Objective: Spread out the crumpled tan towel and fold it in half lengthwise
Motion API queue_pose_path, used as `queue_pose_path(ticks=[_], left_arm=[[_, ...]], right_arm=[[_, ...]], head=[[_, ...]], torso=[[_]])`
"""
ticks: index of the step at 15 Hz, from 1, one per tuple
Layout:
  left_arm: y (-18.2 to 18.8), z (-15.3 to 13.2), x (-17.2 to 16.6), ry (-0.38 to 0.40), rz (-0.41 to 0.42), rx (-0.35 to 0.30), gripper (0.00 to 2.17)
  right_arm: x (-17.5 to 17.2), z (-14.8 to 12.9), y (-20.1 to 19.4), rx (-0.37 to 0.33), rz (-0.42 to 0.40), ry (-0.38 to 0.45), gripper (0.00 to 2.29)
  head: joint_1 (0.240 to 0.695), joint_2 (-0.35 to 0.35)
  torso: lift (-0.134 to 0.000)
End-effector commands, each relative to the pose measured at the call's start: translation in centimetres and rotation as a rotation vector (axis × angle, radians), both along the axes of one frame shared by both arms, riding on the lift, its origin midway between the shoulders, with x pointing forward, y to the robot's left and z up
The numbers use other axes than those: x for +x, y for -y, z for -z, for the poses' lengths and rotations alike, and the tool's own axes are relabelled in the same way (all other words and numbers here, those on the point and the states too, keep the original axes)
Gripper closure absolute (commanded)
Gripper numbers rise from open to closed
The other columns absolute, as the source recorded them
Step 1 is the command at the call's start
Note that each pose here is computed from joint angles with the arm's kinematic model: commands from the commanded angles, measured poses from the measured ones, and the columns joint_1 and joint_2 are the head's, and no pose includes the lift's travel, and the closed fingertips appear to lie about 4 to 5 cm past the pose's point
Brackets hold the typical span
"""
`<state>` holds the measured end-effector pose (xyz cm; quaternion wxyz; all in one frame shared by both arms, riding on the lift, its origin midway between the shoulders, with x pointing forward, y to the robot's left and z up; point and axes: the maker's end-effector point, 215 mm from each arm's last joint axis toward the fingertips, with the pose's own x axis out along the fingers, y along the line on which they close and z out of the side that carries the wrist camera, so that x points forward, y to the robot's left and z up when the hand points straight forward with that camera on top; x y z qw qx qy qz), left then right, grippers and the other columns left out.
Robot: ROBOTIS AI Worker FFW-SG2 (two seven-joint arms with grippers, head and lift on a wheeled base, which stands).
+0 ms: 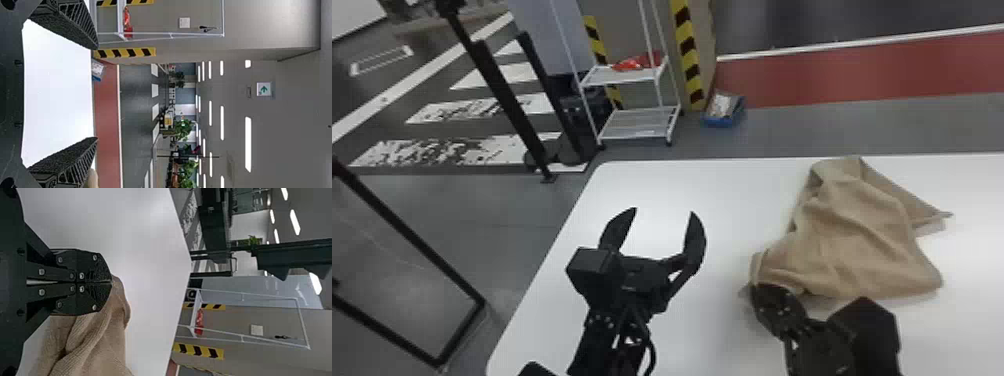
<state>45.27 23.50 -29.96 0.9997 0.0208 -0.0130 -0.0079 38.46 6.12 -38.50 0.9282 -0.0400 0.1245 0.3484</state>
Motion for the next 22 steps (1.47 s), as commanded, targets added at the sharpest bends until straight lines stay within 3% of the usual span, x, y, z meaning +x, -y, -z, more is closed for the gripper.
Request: queue_pose_path(ticks=[1, 3, 5, 7, 8, 10, 12, 14, 16, 18, 20, 22], left_arm=[[-0.2, 0.0, 0.0, -0.001, -0.004, 0.003, 0.06], [-0.2, -0.1, -0.1, 0.002, -0.003, 0.001, 0.06], [-0.1, -0.2, -0.1, 0.004, -0.003, 0.001, 0.06], [-0.1, -0.2, -0.1, 0.004, -0.003, 0.001, 0.06], [-0.1, -0.1, -0.2, 0.002, -0.004, 0.0, 0.06], [0.2, -0.1, -0.2, 0.002, 0.002, -0.003, 0.06], [0.8, -0.1, -0.1, 0.002, 0.014, -0.006, 0.06], [1.5, 0.0, 0.1, -0.003, 0.025, -0.004, 0.06], [1.8, 0.1, 0.1, -0.007, 0.031, -0.001, 0.06], [1.7, 0.5, -0.1, -0.013, 0.03, 0.003, 0.06], [1.3, 0.8, -0.1, -0.018, 0.023, 0.005, 0.06], [1.5, 0.7, 0.2, -0.015, 0.027, 0.005, 0.06]], right_arm=[[0.7, -7.5, 3.8, 0.086, 0.079, 0.099, 1.48], [2.0, -11.0, 9.4, 0.111, 0.177, 0.149, 1.48], [3.0, -13.8, 17.5, 0.181, 0.304, 0.179, 1.48], [3.5, -15.9, 28.2, 0.229, 0.486, 0.233, 1.48], [3.5, -15.5, 33.5, 0.224, 0.593, 0.241, 1.48], [4.0, -10.1, 42.6, 0.166, 0.785, 0.157, 1.48], [3.7, -6.2, 46.1, 0.116, 0.859, 0.083, 1.48], [3.4, -5.2, 46.6, 0.111, 0.87, 0.062, 1.48], [3.3, -4.7, 46.4, 0.116, 0.862, 0.041, 1.48], [2.5, 1.2, 47.7, 0.031, 0.924, -0.165, 1.48], [2.4, 1.8, 49.2, 0.04, 0.964, -0.159, 1.48], [2.5, 1.2, 48.5, 0.083, 0.941, -0.152, 1.48]], head=[[0.695, 0.35], [0.695, 0.35], [0.695, 0.292], [0.695, 0.216], [0.695, 0.122], [0.695, 0.006], [0.695, -0.101], [0.695, -0.205], [0.695, -0.227], [0.695, -0.234], [0.695, -0.252], [0.695, -0.264]], torso=[[-0.125], [-0.125], [-0.125], [-0.125], [-0.125], [-0.125], [-0.125], [-0.125], [-0.125], [-0.125], [-0.125], [-0.125]])
